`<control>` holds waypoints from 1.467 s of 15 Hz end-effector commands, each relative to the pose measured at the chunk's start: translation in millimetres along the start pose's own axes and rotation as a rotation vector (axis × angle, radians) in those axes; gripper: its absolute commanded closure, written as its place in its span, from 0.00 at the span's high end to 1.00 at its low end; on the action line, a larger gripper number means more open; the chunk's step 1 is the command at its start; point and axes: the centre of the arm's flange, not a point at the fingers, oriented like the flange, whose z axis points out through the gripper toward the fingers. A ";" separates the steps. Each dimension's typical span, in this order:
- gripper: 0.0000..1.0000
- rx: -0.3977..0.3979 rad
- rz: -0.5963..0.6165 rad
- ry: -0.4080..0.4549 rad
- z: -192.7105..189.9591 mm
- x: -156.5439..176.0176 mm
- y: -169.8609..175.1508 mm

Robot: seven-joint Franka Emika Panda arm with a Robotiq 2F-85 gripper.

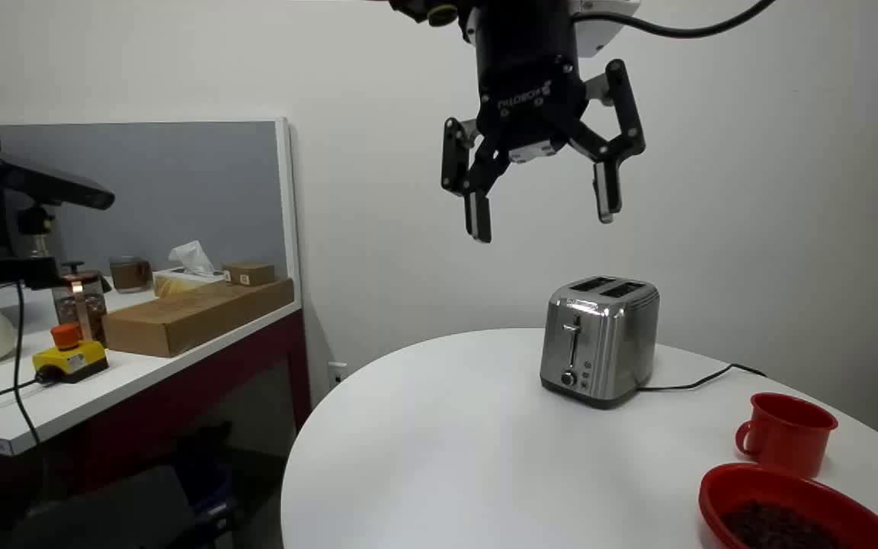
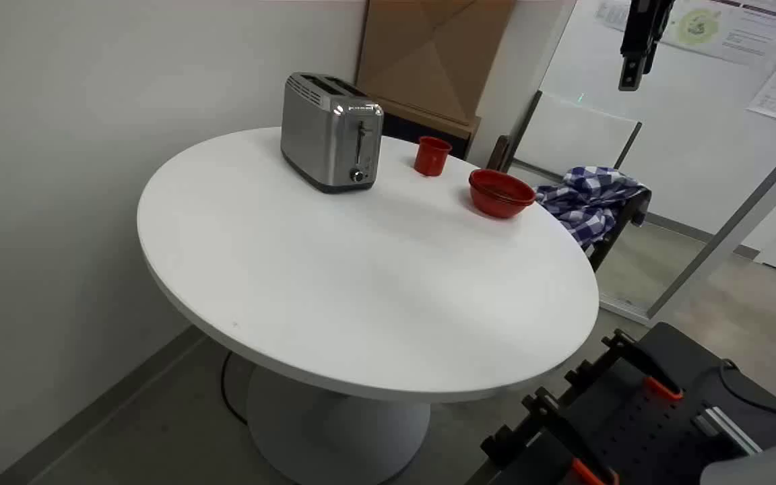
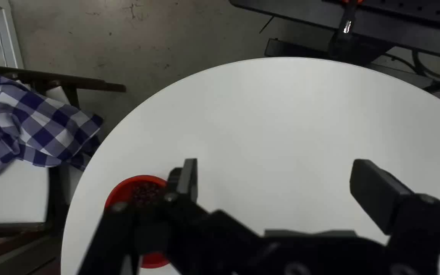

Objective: Push the lever of the toaster down

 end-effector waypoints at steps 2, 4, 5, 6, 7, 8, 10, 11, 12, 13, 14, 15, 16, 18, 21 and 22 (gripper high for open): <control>1.00 0.000 0.000 0.001 -0.4 0.1 0.2; 1.00 -0.014 0.000 0.012 -0.6 6.5 0.2; 1.00 -0.027 -0.004 0.025 -1.4 13.9 0.3; 1.00 -0.043 -0.009 0.039 -2.8 23.3 0.6; 1.00 -0.057 -0.014 0.064 -4.6 32.4 1.3; 1.00 -0.076 -0.021 0.101 -7.6 45.3 3.3; 1.00 -0.132 -0.029 0.186 -13.2 72.1 6.7; 1.00 -0.152 -0.025 0.223 -15.5 86.7 8.0; 1.00 -0.174 -0.003 0.265 -18.5 101.6 8.7; 1.00 -0.189 0.022 0.299 -20.6 114.1 8.5; 1.00 -0.189 0.064 0.333 -21.6 129.2 8.1; 1.00 -0.180 0.102 0.355 -23.1 140.8 6.8; 1.00 -0.159 0.145 0.371 -22.3 153.2 4.5; 1.00 -0.133 0.202 0.380 -19.5 174.8 -2.2; 1.00 -0.109 0.236 0.371 -11.7 203.7 -15.0; 1.00 -0.106 0.242 0.370 -9.5 212.1 -20.1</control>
